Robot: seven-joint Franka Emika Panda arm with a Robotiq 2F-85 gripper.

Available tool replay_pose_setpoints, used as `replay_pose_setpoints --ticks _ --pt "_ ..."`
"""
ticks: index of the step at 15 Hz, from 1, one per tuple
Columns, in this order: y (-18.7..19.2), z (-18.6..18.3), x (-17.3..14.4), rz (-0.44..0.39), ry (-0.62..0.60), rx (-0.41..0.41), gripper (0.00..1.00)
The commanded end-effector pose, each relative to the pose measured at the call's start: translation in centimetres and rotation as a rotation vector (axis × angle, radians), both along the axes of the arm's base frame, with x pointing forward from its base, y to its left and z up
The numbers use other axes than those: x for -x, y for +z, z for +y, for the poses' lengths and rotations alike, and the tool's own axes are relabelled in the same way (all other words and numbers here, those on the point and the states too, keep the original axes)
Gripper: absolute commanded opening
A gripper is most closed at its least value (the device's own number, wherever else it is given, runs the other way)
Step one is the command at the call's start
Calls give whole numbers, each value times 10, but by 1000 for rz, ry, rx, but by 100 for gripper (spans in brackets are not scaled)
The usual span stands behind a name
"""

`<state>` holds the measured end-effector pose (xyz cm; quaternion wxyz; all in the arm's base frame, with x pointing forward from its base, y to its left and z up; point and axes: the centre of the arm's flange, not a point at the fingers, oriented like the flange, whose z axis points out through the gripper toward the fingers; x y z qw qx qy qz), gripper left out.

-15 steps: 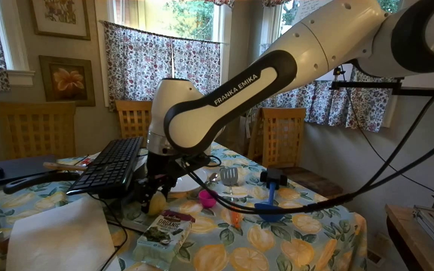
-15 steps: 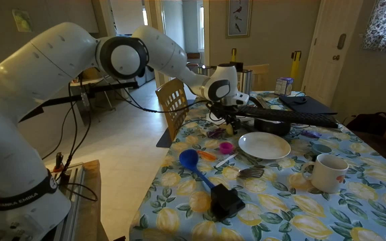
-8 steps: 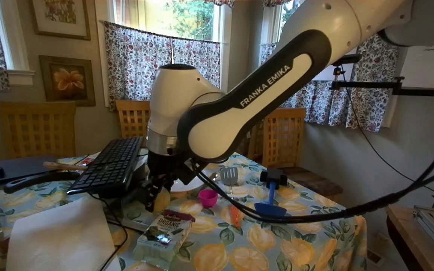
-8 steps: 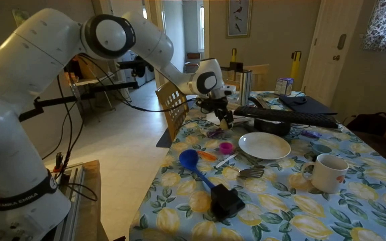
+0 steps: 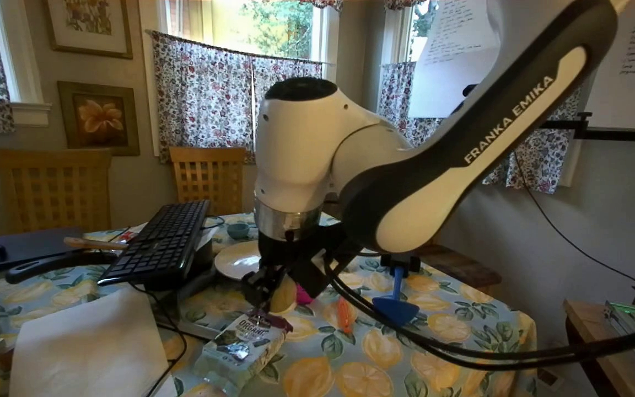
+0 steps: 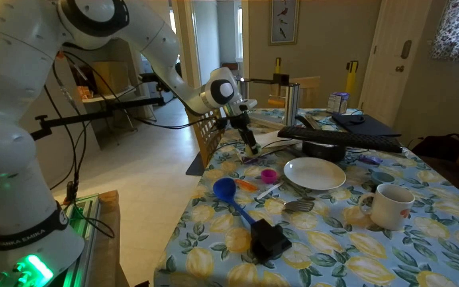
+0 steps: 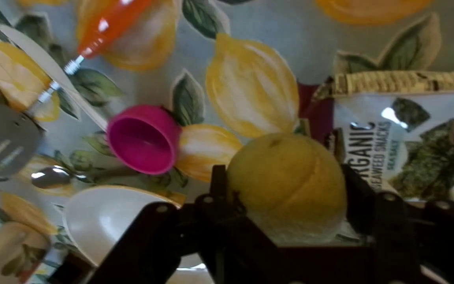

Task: Move the yellow object to the pink bowl

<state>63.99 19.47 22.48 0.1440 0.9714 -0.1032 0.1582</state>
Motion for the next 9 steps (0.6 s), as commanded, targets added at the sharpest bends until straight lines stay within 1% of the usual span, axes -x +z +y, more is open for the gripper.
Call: replay_pose_setpoints --ticks 1,4,5,7,9 --pt "3 -23 51 -81 -135 36 44" --pt "5 -41 58 -191 -243 19 44" --pt "6 -51 55 -231 -260 16 44" --pt "9 -67 56 -293 -247 -12 44" --pt "13 -73 64 -329 -232 -24 44"
